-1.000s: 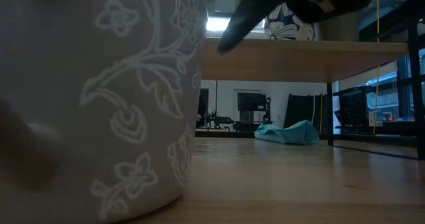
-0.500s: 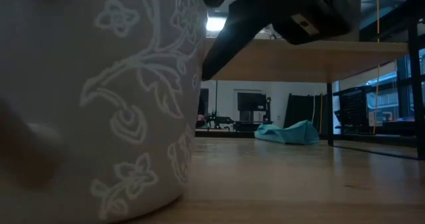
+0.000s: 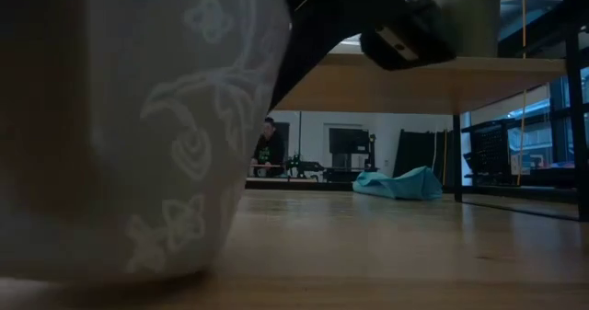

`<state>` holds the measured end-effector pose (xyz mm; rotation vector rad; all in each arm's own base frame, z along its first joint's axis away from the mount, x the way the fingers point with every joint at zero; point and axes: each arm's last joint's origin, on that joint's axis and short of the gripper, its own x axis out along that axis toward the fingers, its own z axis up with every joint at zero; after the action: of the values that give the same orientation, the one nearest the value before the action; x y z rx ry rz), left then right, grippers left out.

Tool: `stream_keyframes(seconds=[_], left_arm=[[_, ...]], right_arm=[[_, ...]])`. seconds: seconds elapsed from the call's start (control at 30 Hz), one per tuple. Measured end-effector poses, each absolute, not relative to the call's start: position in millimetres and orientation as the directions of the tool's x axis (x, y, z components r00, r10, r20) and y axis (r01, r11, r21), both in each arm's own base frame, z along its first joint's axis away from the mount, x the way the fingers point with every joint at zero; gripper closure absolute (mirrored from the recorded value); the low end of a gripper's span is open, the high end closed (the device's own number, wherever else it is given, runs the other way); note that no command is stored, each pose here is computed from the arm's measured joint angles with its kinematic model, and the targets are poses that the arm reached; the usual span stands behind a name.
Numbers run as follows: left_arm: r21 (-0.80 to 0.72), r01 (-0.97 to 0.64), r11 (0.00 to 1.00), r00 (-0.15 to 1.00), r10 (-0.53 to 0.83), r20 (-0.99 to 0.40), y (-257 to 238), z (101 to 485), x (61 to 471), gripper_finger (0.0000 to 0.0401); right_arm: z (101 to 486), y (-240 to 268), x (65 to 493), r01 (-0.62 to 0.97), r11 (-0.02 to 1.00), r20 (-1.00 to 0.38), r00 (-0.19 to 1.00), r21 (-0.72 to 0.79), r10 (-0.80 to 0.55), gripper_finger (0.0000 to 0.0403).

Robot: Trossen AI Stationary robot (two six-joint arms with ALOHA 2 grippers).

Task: Stack small to large cups/mugs on shelf
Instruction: Put the gray mug on the shelf

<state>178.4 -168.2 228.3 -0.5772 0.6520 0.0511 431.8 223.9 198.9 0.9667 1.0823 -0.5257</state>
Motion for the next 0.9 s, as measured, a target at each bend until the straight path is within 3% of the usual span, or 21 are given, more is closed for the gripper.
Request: stream_keyframes(seconds=[0.5, 0.9], left_arm=[[-0.492, -0.222, 0.842, 0.799, -0.132, -0.586, -168.2, 228.3, 178.4, 0.0326], [-0.489, -0.219, 0.845, 0.799, -0.132, -0.587, -168.2, 228.3, 178.3, 0.0326]], right_arm=[[224.3, 210.7, 442.0, 0.721, 0.558, -0.894, 0.440, 0.411, 0.089, 0.0380], [297.1, 196.7, 422.4, 0.701, 0.629, -0.904, 0.426, 0.336, 0.008, 0.0380]])
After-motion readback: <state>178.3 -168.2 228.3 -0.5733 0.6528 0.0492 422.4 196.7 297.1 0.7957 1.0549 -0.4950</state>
